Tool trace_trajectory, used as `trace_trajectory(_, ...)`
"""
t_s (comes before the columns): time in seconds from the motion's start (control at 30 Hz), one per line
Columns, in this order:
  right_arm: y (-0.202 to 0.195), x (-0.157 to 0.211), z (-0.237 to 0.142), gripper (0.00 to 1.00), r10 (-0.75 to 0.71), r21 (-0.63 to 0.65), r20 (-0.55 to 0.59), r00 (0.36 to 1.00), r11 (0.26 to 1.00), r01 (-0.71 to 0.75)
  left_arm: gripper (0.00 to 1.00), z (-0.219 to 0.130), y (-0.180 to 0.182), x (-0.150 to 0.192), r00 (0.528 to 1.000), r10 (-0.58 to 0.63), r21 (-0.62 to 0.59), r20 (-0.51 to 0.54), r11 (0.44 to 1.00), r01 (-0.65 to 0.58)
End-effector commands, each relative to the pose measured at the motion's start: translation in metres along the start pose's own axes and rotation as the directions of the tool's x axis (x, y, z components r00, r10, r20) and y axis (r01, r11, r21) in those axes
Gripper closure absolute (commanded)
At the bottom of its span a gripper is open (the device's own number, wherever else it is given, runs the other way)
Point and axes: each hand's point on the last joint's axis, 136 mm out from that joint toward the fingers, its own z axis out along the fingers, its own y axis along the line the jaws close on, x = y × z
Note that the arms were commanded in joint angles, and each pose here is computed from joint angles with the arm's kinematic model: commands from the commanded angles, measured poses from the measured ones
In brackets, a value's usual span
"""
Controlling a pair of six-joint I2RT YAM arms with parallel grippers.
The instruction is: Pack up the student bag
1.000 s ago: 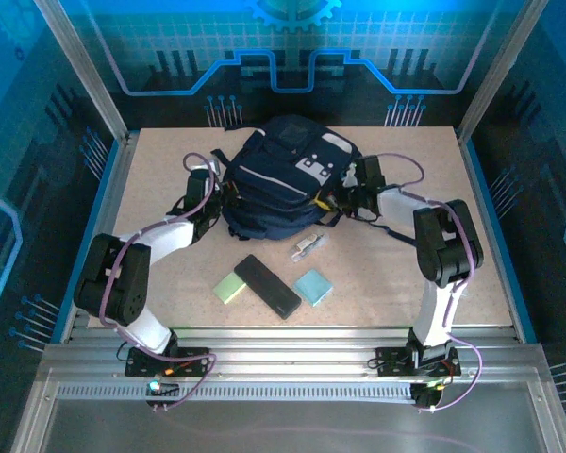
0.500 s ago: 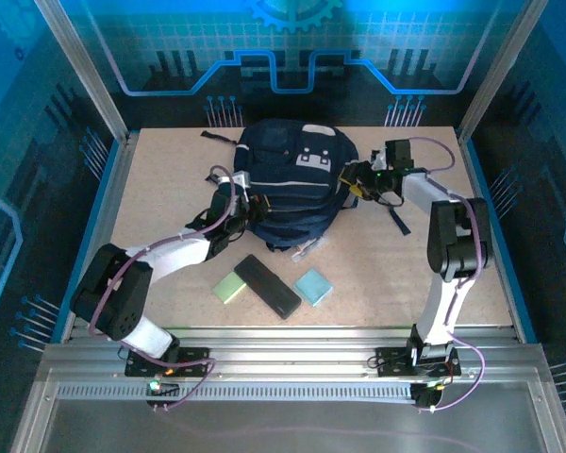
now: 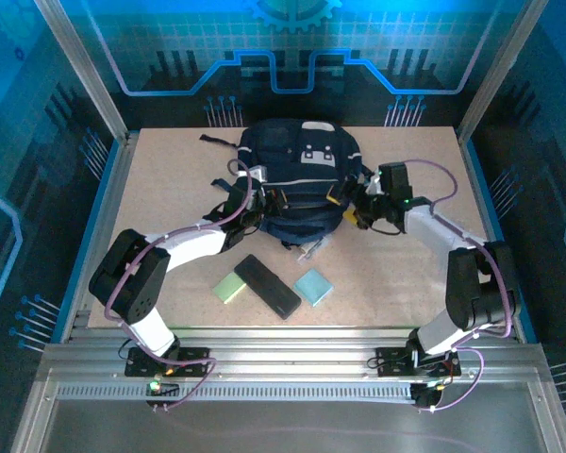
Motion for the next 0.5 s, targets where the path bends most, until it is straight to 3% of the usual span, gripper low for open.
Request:
trace_trajectory(0.0,0.006,0.014,0.02,0.11,0.06,-0.036,-0.03,0.998,0.997,-0.061,1.0,-0.02,-0.054,-0.037,0.995,-0.003,0.151,0.104,0.988,-0.013)
trace_trajectory(0.17,0.003,0.02,0.053,0.16,0.086,-0.037,-0.045,0.995,0.996,-0.087,1.0,-0.023,-0.047,-0.031,0.996,0.041,0.117,0.085,0.992,-0.051)
trace_trajectory(0.23,-0.007,0.009,0.06,0.34,0.11,-0.03,0.004,0.994,0.993,-0.11,1.0,-0.024,-0.039,-0.028,0.995,0.04,0.095,0.091,0.994,-0.048)
trace_trajectory(0.3,-0.018,-0.001,0.062,0.69,0.105,0.015,0.059,0.993,0.994,-0.106,1.0,-0.024,-0.028,-0.029,0.995,0.015,0.084,0.101,0.996,-0.023)
trace_trajectory(0.37,-0.025,-0.007,0.057,0.93,0.078,0.057,0.095,0.992,0.995,-0.084,1.0,-0.024,-0.014,-0.033,0.993,-0.003,0.055,0.115,0.998,-0.003)
trace_trajectory(0.4,-0.026,-0.008,0.054,1.0,0.062,0.067,0.102,0.993,0.995,-0.069,1.0,-0.024,-0.004,-0.035,0.993,-0.007,0.033,0.122,0.999,0.003)
trace_trajectory(0.47,-0.027,-0.009,0.046,1.0,0.032,0.069,0.108,0.994,0.997,-0.04,1.0,-0.023,0.016,-0.042,0.99,-0.012,-0.016,0.143,1.0,0.015)
